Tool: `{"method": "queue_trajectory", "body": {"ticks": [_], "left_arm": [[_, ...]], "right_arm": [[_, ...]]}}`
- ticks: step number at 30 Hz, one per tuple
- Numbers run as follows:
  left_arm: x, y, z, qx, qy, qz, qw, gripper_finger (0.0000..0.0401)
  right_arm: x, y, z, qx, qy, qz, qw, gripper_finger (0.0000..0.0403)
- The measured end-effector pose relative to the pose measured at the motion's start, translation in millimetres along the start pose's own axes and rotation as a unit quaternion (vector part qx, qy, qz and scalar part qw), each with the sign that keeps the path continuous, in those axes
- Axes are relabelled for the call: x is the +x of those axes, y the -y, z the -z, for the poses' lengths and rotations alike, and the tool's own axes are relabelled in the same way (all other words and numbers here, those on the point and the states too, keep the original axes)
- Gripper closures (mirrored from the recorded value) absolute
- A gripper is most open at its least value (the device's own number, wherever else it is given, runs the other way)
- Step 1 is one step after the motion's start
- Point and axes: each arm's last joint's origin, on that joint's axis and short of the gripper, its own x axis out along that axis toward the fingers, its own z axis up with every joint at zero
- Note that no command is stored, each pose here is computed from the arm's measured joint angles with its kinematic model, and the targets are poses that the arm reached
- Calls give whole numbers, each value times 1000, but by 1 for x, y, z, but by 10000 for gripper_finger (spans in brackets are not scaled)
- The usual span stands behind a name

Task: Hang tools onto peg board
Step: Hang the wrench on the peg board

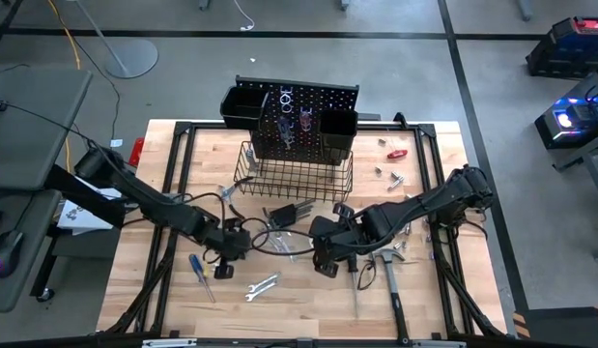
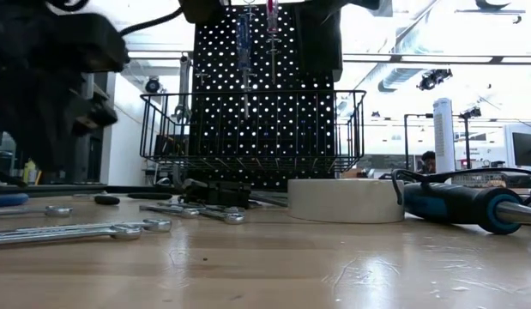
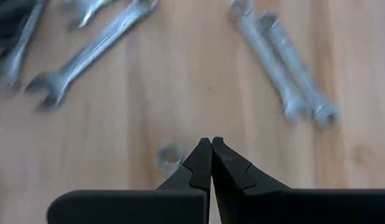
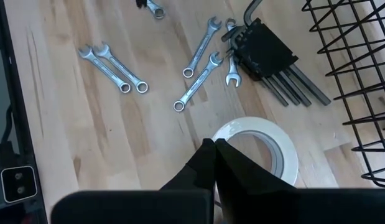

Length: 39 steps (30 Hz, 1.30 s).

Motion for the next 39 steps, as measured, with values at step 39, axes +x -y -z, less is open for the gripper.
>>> {"method": "queue_trajectory", "body": {"ticks": [39], "left_arm": [[53, -16, 7, -5, -49, -52, 997, 401]], "right_arm": [[1, 3, 3, 31, -6, 22, 999, 403]]}}
